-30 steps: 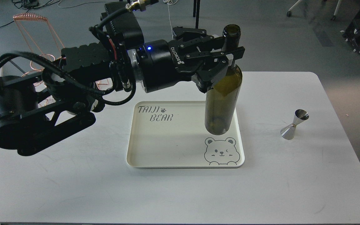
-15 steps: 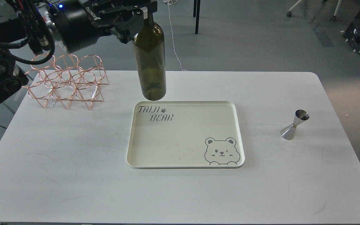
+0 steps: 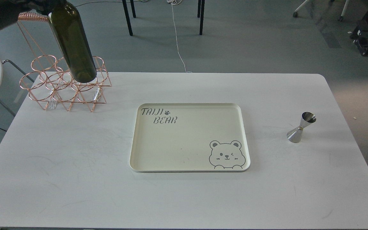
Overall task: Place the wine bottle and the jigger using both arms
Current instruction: 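Lift the bottle and carry it over the copper wire rack, then lower the bottle into the rack and open the left gripper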
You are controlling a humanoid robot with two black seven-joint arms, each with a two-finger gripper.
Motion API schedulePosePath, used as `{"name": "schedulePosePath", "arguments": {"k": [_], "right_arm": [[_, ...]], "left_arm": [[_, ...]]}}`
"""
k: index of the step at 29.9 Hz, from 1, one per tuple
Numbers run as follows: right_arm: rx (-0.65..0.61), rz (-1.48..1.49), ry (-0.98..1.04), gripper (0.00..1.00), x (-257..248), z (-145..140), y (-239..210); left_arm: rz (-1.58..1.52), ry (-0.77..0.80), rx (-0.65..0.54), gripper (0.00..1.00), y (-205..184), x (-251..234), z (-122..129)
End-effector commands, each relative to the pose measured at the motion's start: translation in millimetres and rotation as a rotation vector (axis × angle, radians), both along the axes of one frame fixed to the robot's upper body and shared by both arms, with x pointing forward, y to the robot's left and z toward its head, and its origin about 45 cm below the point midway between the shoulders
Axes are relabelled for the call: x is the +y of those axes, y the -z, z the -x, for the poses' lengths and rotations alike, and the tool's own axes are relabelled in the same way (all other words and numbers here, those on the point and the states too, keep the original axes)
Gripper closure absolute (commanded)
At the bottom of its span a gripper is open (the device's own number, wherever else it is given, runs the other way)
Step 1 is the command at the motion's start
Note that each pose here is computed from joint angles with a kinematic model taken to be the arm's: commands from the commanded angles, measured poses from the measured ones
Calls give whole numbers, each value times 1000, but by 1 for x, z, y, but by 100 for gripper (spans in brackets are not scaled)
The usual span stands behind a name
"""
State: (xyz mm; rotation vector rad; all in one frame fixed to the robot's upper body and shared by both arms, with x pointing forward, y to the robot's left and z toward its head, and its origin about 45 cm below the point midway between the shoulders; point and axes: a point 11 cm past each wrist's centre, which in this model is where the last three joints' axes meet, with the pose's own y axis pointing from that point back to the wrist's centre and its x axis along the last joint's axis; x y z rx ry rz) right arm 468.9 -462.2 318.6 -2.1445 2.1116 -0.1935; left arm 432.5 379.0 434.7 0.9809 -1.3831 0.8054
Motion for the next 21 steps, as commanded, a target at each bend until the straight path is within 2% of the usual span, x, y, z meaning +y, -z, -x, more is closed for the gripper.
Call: {"name": "schedulePosePath", "arguments": {"k": [1,9,21], "right_arm": [[0,-1,-2,3,1,0,0],[1,0,-3,3,1,0,0],[0,0,-5,3,1,0,0]], "left_arm": [[14,-49,-10,87,5,14,-6],[42,-38,45,87,26,6,-9],[32,-59,25,86,40,13,-10]]}}
